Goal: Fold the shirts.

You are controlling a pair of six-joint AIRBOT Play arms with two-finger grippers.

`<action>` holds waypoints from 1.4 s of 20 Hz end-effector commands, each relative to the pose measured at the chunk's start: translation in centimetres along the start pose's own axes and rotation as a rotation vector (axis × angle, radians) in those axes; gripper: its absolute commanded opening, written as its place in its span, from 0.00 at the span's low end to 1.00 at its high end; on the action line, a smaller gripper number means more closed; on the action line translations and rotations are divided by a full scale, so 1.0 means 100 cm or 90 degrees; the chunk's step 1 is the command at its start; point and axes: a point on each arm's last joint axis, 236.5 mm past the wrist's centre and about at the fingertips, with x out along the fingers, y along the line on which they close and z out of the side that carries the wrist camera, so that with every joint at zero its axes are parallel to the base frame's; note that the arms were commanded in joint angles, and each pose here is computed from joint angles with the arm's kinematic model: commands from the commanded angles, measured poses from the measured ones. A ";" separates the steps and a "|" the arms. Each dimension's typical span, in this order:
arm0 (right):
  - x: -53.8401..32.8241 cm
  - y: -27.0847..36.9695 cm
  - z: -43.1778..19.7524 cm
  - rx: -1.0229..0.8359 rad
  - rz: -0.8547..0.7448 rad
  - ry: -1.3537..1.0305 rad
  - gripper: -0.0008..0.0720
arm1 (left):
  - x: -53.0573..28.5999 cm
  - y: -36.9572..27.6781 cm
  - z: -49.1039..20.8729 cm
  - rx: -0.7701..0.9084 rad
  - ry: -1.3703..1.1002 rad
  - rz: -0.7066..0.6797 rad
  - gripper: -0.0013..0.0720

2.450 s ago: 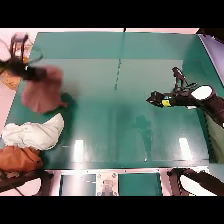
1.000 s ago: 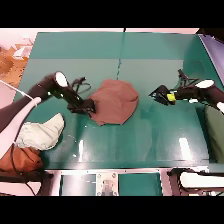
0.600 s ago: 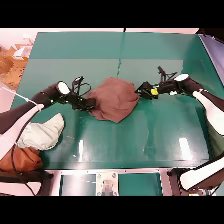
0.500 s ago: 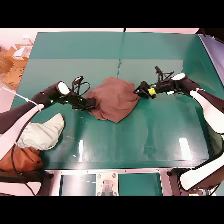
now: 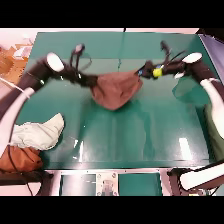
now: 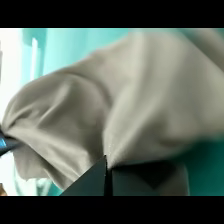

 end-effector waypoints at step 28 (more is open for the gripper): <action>0.017 -0.114 -0.123 0.075 -0.232 -0.045 0.30 | 0.072 0.074 -0.041 -0.010 0.075 0.088 0.41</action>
